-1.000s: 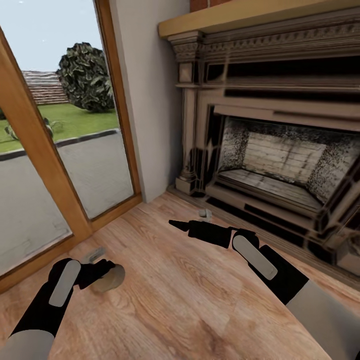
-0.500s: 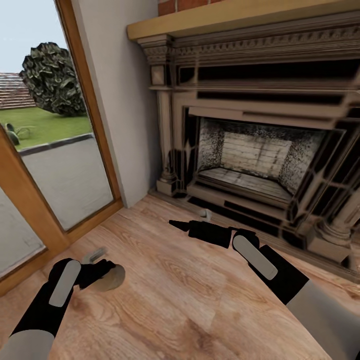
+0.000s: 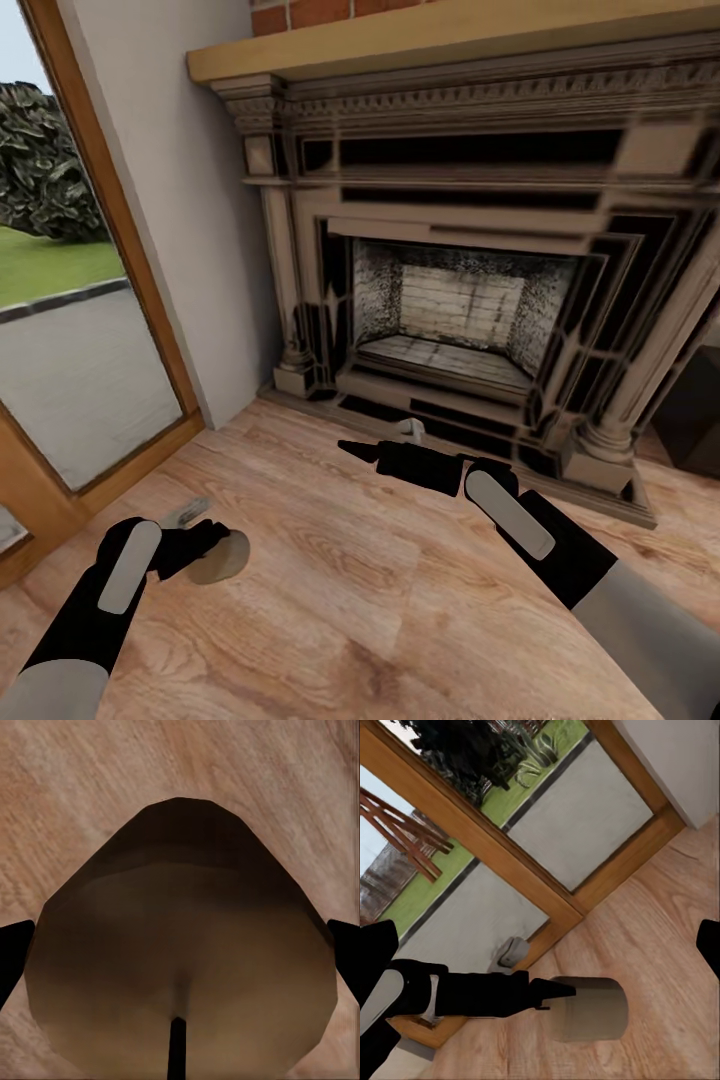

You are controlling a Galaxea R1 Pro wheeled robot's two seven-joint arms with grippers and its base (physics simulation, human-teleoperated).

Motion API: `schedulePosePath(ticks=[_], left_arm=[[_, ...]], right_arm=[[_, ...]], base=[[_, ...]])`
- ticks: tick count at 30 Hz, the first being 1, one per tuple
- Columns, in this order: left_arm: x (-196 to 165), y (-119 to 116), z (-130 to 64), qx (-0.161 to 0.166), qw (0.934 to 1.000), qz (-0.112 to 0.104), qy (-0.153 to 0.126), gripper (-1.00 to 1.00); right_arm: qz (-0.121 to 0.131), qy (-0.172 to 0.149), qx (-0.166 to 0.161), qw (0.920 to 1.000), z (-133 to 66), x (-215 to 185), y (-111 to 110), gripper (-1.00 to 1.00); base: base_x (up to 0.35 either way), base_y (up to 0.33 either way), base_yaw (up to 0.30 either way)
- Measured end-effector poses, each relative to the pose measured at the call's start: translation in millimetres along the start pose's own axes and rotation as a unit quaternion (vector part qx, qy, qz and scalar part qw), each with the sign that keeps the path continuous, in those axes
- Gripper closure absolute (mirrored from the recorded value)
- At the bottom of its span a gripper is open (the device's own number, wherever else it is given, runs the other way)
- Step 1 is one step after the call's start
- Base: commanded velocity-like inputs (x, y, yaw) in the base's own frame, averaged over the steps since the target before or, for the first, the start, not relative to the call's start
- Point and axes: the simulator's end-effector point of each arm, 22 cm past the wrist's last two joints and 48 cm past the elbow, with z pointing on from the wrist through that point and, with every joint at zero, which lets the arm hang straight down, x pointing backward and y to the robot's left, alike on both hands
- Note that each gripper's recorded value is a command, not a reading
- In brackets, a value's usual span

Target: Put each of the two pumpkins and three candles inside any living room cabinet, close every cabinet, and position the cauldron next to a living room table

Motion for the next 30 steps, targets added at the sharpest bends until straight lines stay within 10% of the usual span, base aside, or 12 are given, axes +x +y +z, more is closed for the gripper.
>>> schedulePosePath(ticks=[30], left_arm=[[-6.1,-5.2,-8.7,0.006,0.9999,0.003,-0.010,1.00]], right_arm=[[-0.005,-0.004,0.003,1.0000,-3.5,-5.7,3.9,-1.00]], base=[[0.000,0.000,-0.274]])
